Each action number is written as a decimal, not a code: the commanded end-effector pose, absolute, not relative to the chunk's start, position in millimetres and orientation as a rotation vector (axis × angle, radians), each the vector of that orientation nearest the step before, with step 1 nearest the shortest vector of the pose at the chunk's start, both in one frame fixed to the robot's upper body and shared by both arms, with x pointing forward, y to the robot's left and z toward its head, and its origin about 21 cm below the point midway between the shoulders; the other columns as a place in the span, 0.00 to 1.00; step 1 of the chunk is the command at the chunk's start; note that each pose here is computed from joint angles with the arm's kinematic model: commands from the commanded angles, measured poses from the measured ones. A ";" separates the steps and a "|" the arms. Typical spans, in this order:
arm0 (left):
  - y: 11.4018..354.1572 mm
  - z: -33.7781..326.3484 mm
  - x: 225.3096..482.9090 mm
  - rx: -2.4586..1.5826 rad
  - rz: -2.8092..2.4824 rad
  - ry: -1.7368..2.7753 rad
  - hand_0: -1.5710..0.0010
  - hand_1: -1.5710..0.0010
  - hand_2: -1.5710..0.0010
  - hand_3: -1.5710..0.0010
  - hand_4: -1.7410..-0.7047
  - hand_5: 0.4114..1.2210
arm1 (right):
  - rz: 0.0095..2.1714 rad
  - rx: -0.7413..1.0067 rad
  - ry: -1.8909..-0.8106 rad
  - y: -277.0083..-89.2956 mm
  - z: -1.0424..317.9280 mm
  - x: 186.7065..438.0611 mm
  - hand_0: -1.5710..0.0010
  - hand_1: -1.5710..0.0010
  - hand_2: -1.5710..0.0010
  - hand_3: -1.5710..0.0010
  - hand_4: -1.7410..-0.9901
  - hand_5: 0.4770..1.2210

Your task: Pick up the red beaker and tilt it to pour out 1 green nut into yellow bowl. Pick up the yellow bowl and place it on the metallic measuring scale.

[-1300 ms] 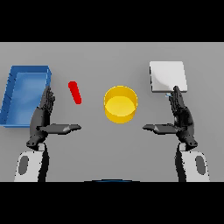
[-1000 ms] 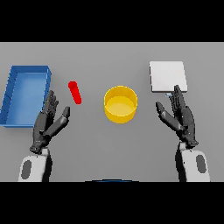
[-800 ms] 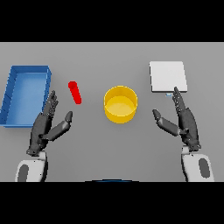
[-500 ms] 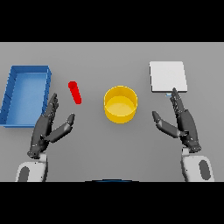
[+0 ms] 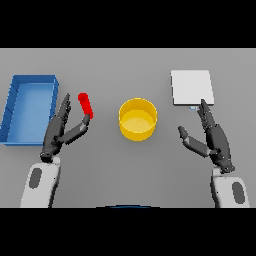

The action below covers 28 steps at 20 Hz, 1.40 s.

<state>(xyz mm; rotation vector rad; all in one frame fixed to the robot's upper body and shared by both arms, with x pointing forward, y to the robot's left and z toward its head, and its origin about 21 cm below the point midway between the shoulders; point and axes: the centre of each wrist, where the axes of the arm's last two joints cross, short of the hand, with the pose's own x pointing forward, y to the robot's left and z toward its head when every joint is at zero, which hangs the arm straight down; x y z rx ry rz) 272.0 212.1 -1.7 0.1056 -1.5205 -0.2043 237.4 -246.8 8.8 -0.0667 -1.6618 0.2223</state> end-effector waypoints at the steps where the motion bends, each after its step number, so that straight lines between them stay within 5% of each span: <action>1: 209.4 -7.2 277.7 0.103 -0.202 -1.529 1.00 1.00 1.00 1.00 0.51 0.30 | 0.217 -0.069 -1.649 -244.2 7.7 238.3 1.00 1.00 1.00 1.00 0.60 0.19; 10: 189.5 -12.5 328.1 0.125 -0.245 -1.528 1.00 1.00 1.00 1.00 0.50 0.28 | 0.230 -0.099 -1.655 -246.9 9.1 240.7 1.00 1.00 1.00 1.00 0.59 0.21; 19: 178.9 -28.4 348.0 0.113 -0.211 -1.567 1.00 1.00 0.97 0.98 0.38 0.39 | 0.222 -0.106 -1.653 -246.1 7.4 240.2 1.00 1.00 1.00 1.00 0.59 0.23; 22: 175.1 -28.8 353.4 0.102 -0.157 -1.569 0.63 0.65 0.65 0.73 0.31 0.46 | 0.217 -0.099 -1.653 -240.1 11.1 240.3 1.00 1.00 1.00 1.00 0.60 0.23; 24: 174.0 -32.8 354.0 0.092 -0.127 -1.576 0.40 0.41 0.42 0.47 0.31 0.66 | 0.212 -0.113 -1.640 -245.8 10.7 240.7 1.00 1.00 1.00 1.00 0.60 0.23; 26: 171.1 -30.5 356.8 0.106 -0.131 -1.586 0.26 0.26 0.27 0.31 0.20 0.78 | 0.214 -0.108 -1.656 -244.0 12.2 239.1 1.00 1.00 1.00 1.00 0.60 0.23; 28: 171.0 -29.1 360.5 0.107 -0.146 -1.597 0.16 0.17 0.17 0.27 0.14 0.86 | 0.216 -0.107 -1.639 -242.5 9.6 239.5 1.00 1.00 1.00 1.00 0.60 0.23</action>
